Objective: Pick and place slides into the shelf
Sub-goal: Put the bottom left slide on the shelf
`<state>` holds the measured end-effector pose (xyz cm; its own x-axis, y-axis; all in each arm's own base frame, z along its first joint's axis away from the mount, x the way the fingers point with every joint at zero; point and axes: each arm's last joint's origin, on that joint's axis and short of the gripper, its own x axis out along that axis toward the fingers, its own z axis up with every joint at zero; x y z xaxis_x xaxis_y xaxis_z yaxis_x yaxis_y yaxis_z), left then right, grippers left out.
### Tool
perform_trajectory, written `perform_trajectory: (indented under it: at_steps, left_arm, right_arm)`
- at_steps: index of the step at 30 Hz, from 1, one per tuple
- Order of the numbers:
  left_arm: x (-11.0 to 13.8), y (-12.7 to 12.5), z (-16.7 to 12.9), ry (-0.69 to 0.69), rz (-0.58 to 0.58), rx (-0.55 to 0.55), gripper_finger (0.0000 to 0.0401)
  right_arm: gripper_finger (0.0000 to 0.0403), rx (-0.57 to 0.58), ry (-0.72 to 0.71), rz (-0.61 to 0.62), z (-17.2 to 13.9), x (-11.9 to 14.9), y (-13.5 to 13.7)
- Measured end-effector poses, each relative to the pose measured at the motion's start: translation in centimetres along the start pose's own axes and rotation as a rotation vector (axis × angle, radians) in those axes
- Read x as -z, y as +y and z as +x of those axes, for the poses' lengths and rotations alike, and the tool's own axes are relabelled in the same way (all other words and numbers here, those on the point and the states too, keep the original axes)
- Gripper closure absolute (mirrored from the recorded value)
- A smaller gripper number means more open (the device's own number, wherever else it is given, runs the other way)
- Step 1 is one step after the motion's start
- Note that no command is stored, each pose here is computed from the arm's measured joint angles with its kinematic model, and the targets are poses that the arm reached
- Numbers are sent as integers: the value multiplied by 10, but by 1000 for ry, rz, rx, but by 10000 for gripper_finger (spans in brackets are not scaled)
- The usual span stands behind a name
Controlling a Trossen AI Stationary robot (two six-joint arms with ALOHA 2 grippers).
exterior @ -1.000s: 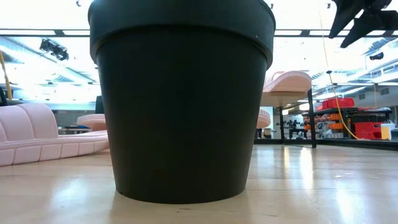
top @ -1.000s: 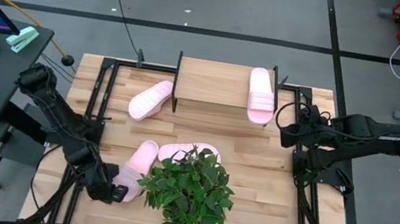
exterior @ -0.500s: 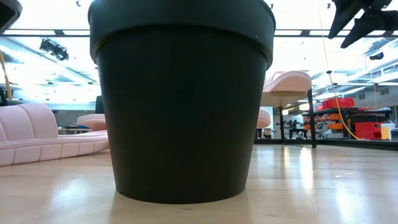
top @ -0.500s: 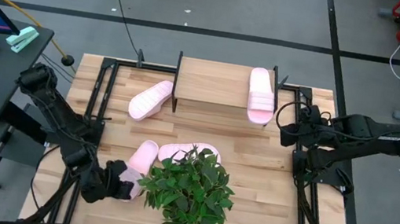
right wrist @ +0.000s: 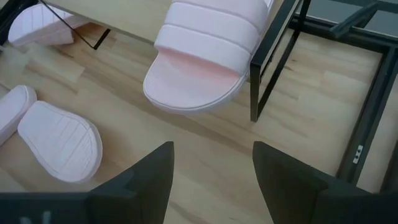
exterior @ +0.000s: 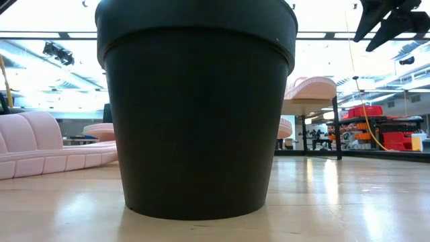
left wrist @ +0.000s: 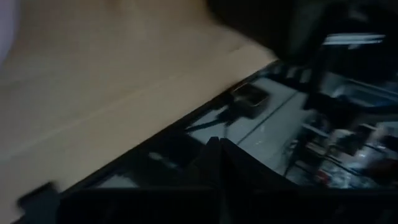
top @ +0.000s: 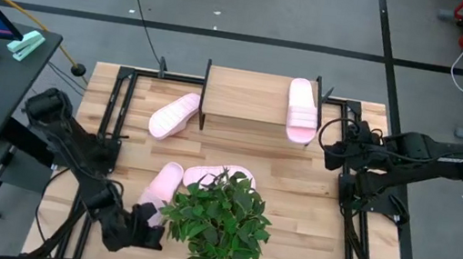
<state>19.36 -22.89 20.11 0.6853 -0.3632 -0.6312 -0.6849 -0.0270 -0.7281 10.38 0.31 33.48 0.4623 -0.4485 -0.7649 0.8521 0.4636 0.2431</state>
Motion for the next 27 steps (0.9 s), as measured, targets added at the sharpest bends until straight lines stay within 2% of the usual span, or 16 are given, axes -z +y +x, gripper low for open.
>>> perform_trajectory:
  at_steps: [2,7,13,17,20,24,27]
  left_arm:
    - [1,4,2,6,-2,-72,390]
    - [5,-2,-6,-27,0,-168,396]
    - [5,-6,-28,-83,16,-461,393]
    - [5,-12,-41,-141,70,-550,397]
    - [5,-13,-44,-146,142,-564,391]
    - [8,-15,-42,-142,305,-491,363]
    - [8,-17,-41,-138,362,-471,343]
  right_arm:
    - [179,0,0,-4,0,0,0]
    - [179,0,1,-19,0,0,0]
    - [179,-1,1,-20,0,0,0]
    - [179,-2,5,-17,0,0,0]
    - [179,-2,5,-17,0,0,0]
    - [179,-2,5,-17,0,0,0]
    - [179,-2,5,-16,0,0,0]
